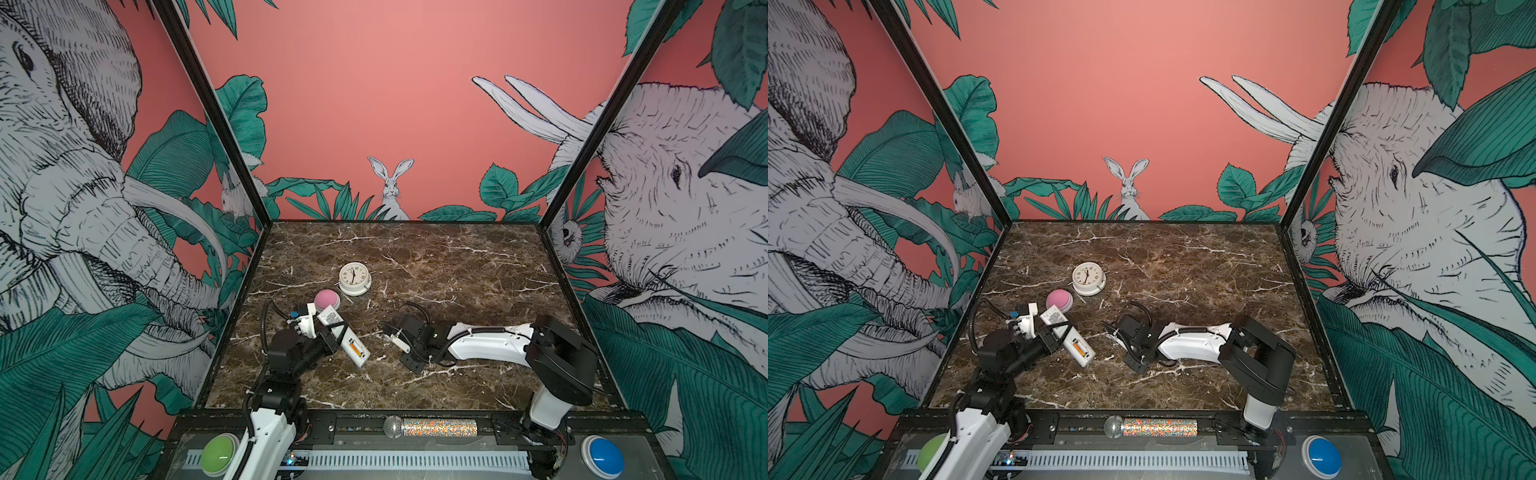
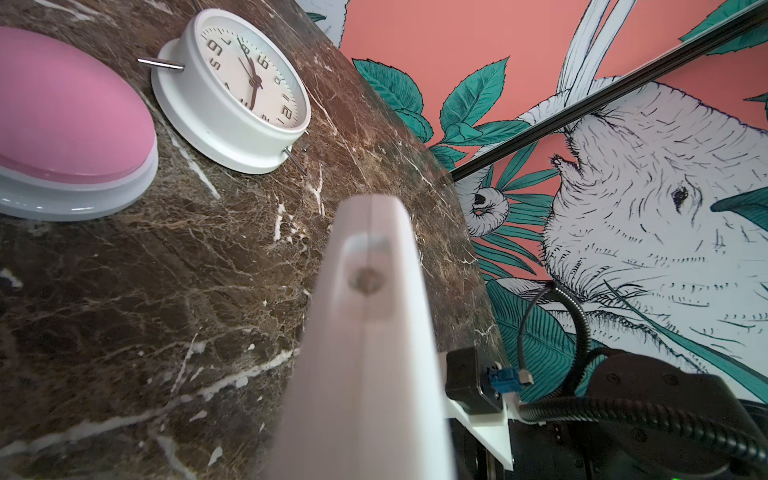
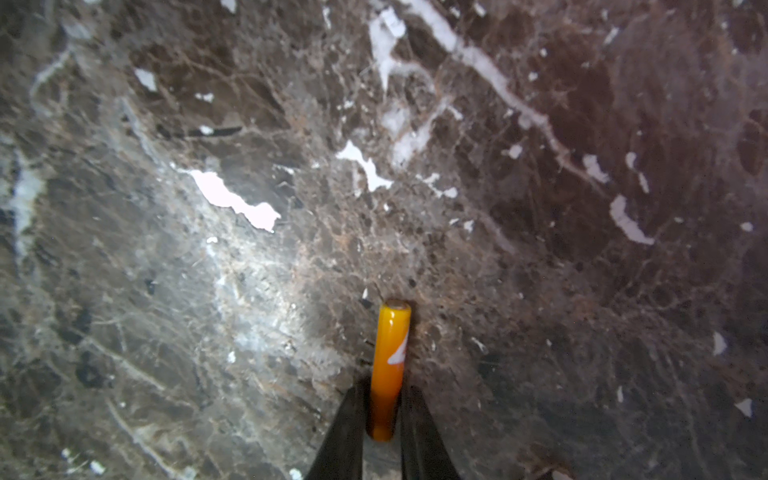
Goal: Load the batteries into the remote control
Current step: 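Carry the battery with the right gripper toward the remote held by the left gripper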
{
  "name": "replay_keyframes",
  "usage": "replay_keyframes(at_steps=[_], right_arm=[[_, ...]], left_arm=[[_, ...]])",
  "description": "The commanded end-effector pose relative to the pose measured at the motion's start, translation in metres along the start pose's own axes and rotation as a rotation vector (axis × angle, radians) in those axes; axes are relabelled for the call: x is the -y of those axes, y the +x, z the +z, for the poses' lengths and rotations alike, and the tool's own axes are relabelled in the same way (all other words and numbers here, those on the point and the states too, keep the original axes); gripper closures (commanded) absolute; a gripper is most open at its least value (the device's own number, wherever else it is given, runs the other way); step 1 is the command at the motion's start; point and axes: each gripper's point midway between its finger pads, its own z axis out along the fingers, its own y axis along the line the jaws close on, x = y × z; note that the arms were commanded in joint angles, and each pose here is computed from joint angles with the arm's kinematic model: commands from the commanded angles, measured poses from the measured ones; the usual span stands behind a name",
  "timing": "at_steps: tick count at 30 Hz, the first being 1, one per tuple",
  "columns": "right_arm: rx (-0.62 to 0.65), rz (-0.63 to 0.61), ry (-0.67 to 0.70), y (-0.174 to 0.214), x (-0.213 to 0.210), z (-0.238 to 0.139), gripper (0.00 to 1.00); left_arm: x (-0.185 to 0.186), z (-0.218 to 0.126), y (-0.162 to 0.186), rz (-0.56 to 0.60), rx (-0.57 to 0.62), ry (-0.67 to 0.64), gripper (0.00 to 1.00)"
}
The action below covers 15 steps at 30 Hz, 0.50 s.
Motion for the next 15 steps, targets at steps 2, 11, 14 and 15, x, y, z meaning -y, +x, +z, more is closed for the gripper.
replay_keyframes(at_steps=[2, 11, 14, 15], right_arm=[[-0.036, -0.001, 0.023, 0.013, 0.002, 0.0, 0.87], [0.003, -0.001, 0.017, 0.003, 0.002, -0.014, 0.95], [0.016, 0.003, 0.015, -0.002, 0.002, -0.025, 0.97], [0.026, 0.002, 0.015, -0.005, 0.001, -0.03, 0.97]], left_arm=[[0.007, 0.0, -0.006, -0.007, 0.033, 0.042, 1.0], [0.007, 0.0, -0.01, -0.045, 0.058, 0.055, 1.0], [0.008, 0.0, -0.01, -0.048, 0.064, 0.059, 1.0], [0.007, 0.0, -0.01, -0.052, 0.065, 0.057, 1.0]])
